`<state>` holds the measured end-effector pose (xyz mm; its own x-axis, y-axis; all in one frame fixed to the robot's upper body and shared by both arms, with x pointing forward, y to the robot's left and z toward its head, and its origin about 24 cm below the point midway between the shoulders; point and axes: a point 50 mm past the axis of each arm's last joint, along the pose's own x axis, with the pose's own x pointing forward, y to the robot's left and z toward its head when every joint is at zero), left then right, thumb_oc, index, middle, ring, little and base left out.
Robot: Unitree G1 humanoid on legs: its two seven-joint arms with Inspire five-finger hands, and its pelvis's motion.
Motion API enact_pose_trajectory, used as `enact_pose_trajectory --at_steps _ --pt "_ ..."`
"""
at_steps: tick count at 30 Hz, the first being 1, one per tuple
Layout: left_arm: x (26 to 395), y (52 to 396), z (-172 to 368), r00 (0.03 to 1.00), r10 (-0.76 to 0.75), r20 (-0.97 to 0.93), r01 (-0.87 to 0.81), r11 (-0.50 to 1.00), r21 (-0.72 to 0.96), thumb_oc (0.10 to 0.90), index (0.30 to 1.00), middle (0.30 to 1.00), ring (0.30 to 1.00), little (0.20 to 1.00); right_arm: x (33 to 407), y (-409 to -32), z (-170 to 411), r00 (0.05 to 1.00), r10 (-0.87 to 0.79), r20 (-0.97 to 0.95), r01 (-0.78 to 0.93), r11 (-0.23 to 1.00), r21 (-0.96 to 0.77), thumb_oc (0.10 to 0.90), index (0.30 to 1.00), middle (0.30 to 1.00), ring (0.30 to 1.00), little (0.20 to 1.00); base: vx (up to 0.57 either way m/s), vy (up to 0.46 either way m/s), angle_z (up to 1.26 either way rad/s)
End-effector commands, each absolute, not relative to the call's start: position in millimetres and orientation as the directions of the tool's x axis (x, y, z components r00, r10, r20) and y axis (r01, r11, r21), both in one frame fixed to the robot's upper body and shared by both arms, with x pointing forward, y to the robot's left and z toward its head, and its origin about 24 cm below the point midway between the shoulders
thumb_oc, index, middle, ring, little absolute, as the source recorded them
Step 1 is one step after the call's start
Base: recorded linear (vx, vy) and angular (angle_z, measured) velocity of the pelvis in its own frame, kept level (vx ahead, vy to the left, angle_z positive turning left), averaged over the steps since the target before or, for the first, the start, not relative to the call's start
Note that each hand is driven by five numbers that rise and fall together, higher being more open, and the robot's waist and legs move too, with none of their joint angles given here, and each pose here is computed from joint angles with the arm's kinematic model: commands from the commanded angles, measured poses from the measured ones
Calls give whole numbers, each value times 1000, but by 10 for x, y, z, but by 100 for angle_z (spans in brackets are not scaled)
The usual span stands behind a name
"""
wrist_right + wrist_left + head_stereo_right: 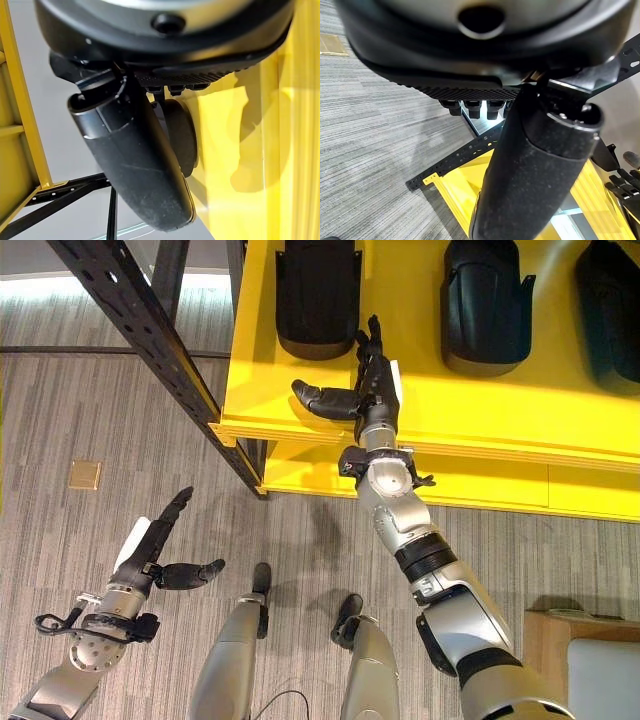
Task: Move parts from the plastic box to the shelf.
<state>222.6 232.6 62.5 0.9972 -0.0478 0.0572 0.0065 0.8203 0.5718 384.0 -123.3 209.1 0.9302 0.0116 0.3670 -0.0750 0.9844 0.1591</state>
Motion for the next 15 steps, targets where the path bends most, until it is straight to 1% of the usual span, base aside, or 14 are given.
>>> enact_pose_trajectory --at_steps 1,15 --pt "2136 2348 951 972 -64 224 -73 830 554 900 1000 1000 1000 1000 3815 -1063 2630 841 55 538 -176 968 177 900 1000 1000 1000 1000 0 0 0" --pt "2141 2355 936 974 -58 218 -74 832 550 900 1000 1000 1000 1000 3819 -1097 2623 844 39 535 -161 970 182 900 1000 1000 1000 1000 0 0 0"
